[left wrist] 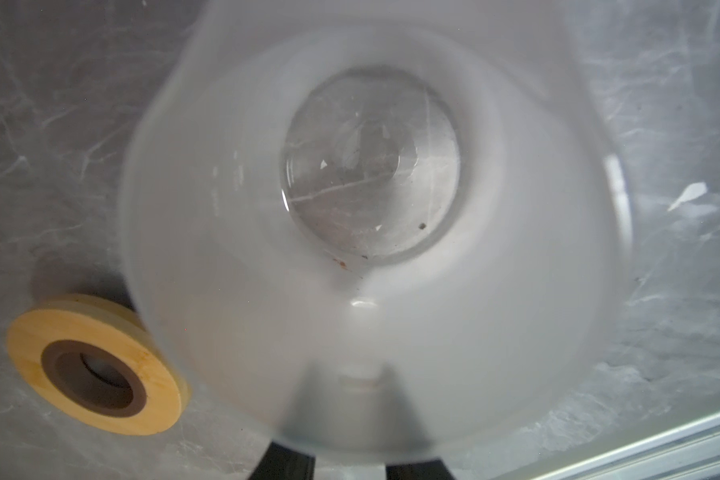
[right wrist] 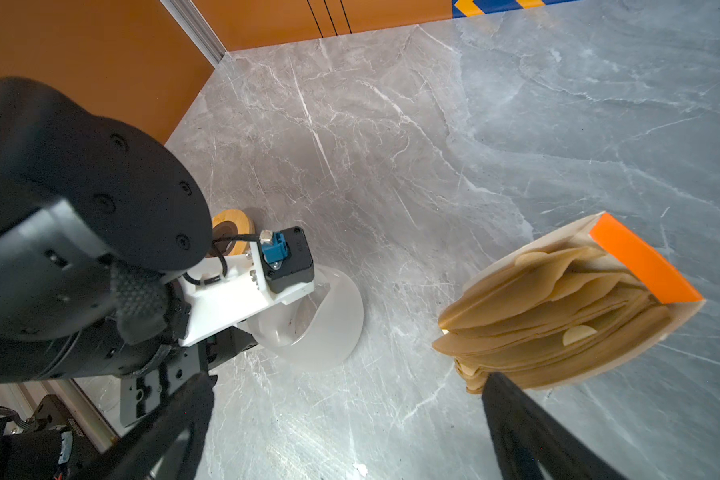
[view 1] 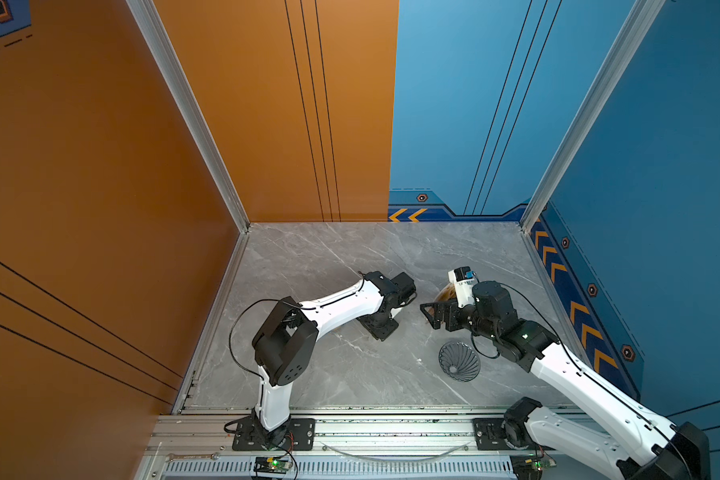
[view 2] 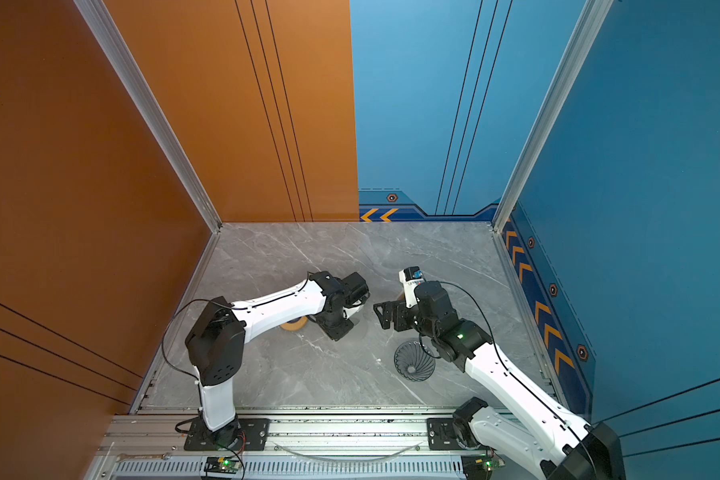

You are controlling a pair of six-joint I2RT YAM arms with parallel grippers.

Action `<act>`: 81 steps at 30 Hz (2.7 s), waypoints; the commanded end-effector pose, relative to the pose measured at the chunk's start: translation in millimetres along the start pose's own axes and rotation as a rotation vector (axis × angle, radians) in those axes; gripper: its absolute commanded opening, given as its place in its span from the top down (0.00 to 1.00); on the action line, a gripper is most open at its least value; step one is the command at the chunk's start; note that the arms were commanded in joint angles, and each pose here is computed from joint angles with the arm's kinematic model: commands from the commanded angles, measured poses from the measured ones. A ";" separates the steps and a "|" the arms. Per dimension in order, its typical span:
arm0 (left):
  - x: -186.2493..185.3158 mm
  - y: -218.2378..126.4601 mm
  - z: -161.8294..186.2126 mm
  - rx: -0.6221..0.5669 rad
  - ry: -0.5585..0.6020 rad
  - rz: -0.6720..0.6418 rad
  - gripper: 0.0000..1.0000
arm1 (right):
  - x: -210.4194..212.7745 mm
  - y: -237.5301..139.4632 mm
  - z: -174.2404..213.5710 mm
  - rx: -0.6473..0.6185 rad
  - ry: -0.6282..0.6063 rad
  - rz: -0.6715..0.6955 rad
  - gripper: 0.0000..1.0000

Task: Place the coffee filter in the dripper
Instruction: 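Lower the pitcher beside the bamboo base and open the left gripper, then raise the open left gripper and move it to the bamboo base edge, then close the left gripper on the rim of the bamboo dripper base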

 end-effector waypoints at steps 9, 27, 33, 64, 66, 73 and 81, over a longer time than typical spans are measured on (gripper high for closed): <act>6.2 -28.8 12.4 -0.064 -0.022 0.027 0.63 | -0.3 -6.6 -0.7 -0.012 0.014 -0.007 0.00; 28.9 -66.3 48.4 -0.278 -0.296 0.102 0.58 | 11.6 -36.2 -18.6 -0.077 0.095 0.045 0.00; 58.1 -71.1 74.4 -0.440 -0.529 0.229 0.57 | 18.3 -36.9 -11.0 -0.063 0.107 0.072 0.00; 179.9 52.2 182.6 -0.613 -1.373 0.581 0.48 | 57.2 2.1 16.0 0.040 -0.036 0.014 0.00; 179.3 57.1 180.7 -0.613 -1.370 0.586 0.48 | 56.9 3.1 16.6 0.041 -0.034 0.015 0.00; 178.6 69.1 176.8 -0.626 -1.359 0.598 0.49 | 54.4 6.5 19.9 0.051 -0.030 0.033 0.00; 178.0 78.0 170.3 -0.629 -1.336 0.614 0.50 | 53.2 4.8 20.1 0.046 -0.031 0.042 0.00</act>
Point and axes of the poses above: each gripper's point midway between its finger pads, its own y axis out along the fingers, its own x axis along the line the jaws close on, z = x × y, the point moved 10 cm from there along -y, back along the fingers, and after that the axes turned 3 degrees about y, right-handed, at the moved point
